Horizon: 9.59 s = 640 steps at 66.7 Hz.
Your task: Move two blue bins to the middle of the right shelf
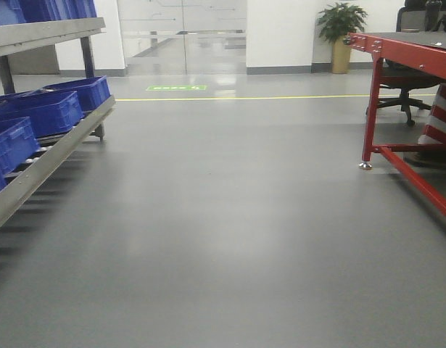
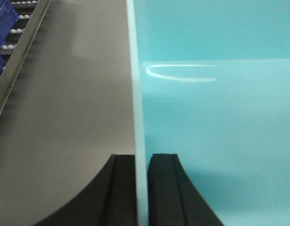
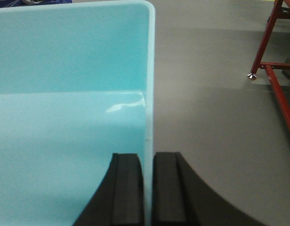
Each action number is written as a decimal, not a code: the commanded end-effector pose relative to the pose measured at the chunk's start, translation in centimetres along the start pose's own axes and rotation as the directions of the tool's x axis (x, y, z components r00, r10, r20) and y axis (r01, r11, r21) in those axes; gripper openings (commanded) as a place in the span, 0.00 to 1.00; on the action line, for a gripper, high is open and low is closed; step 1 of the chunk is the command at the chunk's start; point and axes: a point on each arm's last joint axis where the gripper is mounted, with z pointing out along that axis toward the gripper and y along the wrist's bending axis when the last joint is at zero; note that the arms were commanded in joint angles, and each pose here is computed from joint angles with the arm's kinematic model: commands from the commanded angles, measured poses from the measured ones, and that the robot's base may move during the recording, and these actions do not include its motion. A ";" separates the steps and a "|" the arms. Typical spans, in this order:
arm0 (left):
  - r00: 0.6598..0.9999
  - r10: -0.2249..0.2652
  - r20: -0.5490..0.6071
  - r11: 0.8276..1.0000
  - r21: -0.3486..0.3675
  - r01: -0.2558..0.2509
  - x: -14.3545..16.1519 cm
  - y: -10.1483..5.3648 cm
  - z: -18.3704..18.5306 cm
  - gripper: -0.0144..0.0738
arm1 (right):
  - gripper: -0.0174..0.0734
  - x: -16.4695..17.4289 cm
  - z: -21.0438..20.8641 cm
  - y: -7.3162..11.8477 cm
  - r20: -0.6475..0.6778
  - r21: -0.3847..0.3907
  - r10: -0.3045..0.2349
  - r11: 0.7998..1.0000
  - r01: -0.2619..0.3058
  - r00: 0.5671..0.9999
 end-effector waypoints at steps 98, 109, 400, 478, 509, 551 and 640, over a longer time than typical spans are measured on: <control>0.997 0.014 0.074 1.000 0.017 -0.016 -0.8 -0.1 -0.4 0.04 | 0.01 -0.9 -0.7 0.3 0.080 -0.045 0.006 0.999 -0.002 0.997; 0.997 0.014 0.074 1.000 0.017 -0.016 -0.8 -0.1 -0.4 0.04 | 0.01 -0.9 -0.7 0.3 0.080 -0.045 0.006 0.999 -0.002 0.997; 0.997 0.020 0.079 1.000 0.010 -0.020 -0.9 -0.1 -0.4 0.04 | 0.01 -0.9 -0.7 0.3 0.080 -0.045 0.006 0.999 -0.002 0.997; 0.987 0.063 0.148 0.991 0.109 -0.080 1.6 -1.0 4.5 0.04 | 0.01 4.1 5.4 1.8 0.052 -0.040 0.003 0.999 -0.001 0.999; 0.988 0.049 0.150 0.986 0.150 -0.072 2.5 -1.1 6.2 0.04 | 0.01 5.5 6.8 0.3 0.038 0.055 0.036 0.998 -0.038 0.999; 0.995 0.079 0.062 0.987 0.134 -0.087 4.8 -1.5 8.7 0.04 | 0.01 6.8 7.6 0.3 -0.011 0.077 0.022 0.997 -0.021 1.000; 0.991 0.113 0.066 0.980 0.156 -0.123 7.7 -1.2 10.8 0.04 | 0.01 10.1 10.4 0.2 -0.063 0.048 -0.005 0.999 0.008 0.998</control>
